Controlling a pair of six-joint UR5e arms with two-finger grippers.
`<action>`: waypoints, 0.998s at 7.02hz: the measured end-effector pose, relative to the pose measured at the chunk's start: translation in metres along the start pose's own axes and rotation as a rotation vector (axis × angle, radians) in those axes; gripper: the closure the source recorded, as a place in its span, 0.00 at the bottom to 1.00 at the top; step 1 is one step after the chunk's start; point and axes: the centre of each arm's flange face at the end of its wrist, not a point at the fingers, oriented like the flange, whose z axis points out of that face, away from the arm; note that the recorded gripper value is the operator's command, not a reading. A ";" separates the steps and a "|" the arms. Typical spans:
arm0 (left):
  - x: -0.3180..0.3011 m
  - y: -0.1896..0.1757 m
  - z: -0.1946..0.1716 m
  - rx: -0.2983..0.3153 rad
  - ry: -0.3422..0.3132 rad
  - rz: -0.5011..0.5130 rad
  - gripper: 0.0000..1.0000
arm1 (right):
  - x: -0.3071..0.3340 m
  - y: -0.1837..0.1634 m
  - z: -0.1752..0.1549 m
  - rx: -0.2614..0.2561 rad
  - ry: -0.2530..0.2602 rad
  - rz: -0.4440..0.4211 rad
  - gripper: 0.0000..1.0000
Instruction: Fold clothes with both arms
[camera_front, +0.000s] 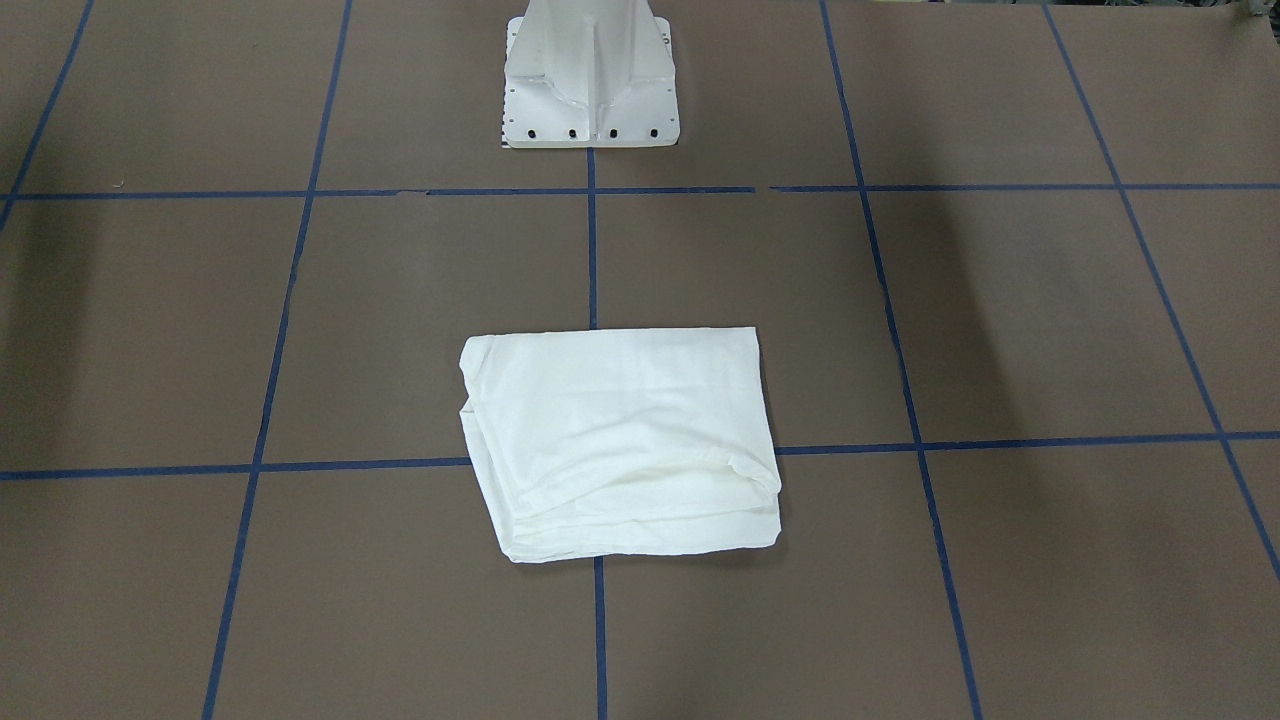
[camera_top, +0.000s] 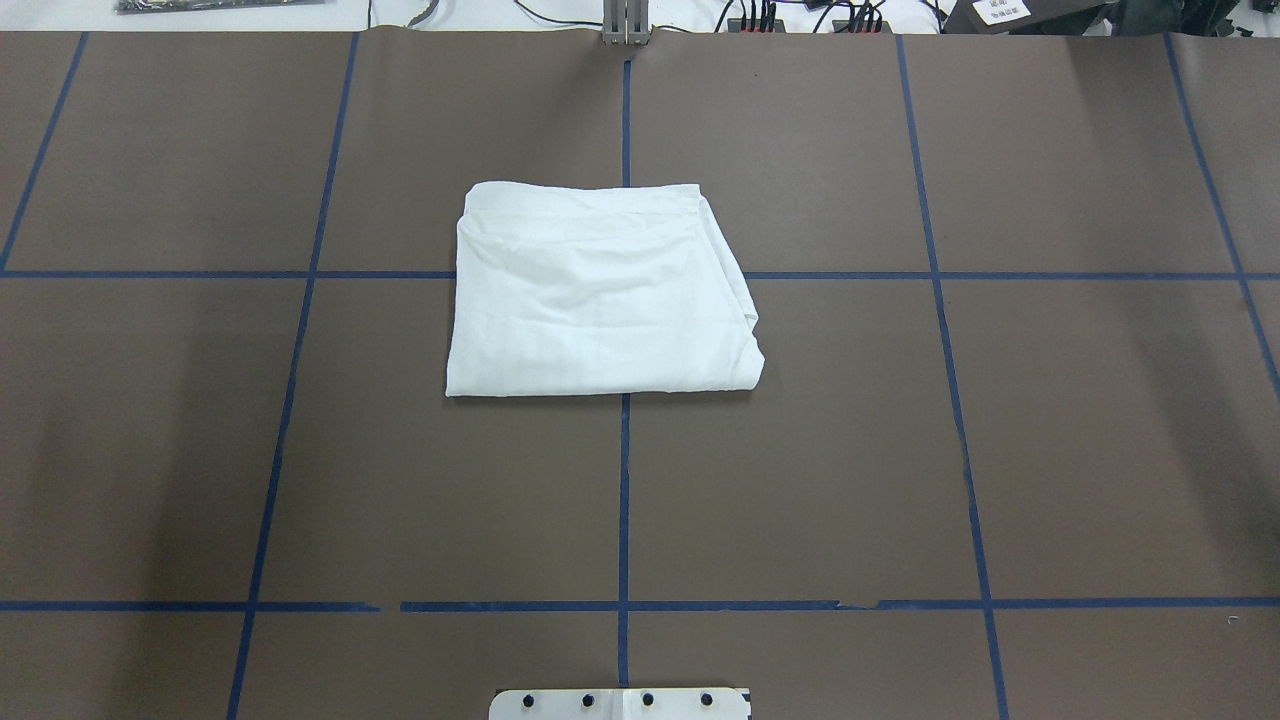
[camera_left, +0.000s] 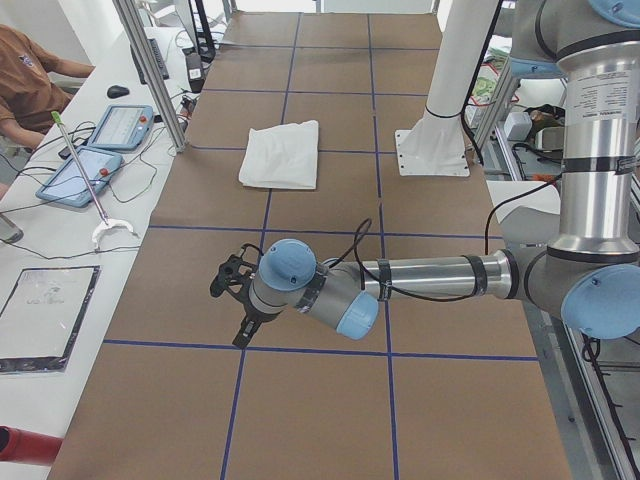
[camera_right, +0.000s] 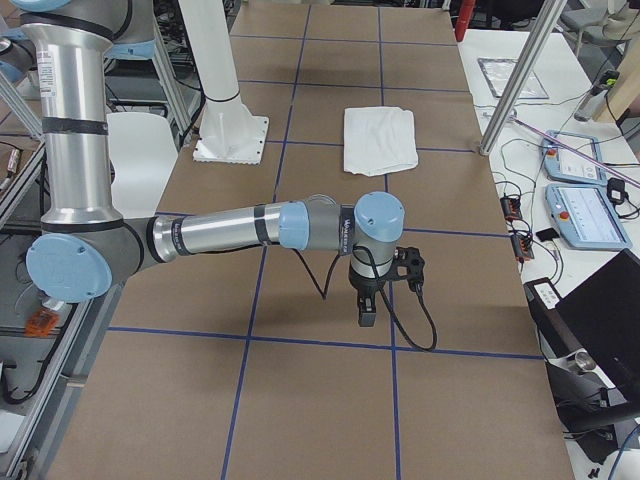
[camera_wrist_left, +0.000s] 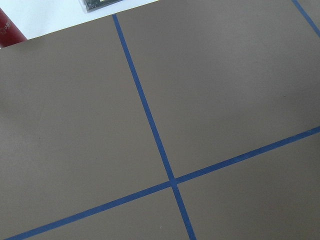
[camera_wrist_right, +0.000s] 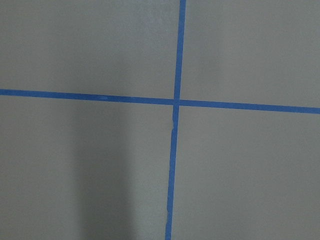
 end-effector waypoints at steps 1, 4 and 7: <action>0.000 0.001 0.000 -0.001 0.001 -0.003 0.00 | 0.000 0.000 0.000 -0.001 0.000 0.000 0.00; -0.002 0.004 0.002 -0.005 0.003 -0.009 0.00 | -0.001 -0.001 0.002 -0.003 0.000 0.000 0.00; 0.005 0.002 -0.003 0.004 0.007 -0.010 0.00 | 0.000 -0.002 0.013 -0.026 -0.020 0.006 0.00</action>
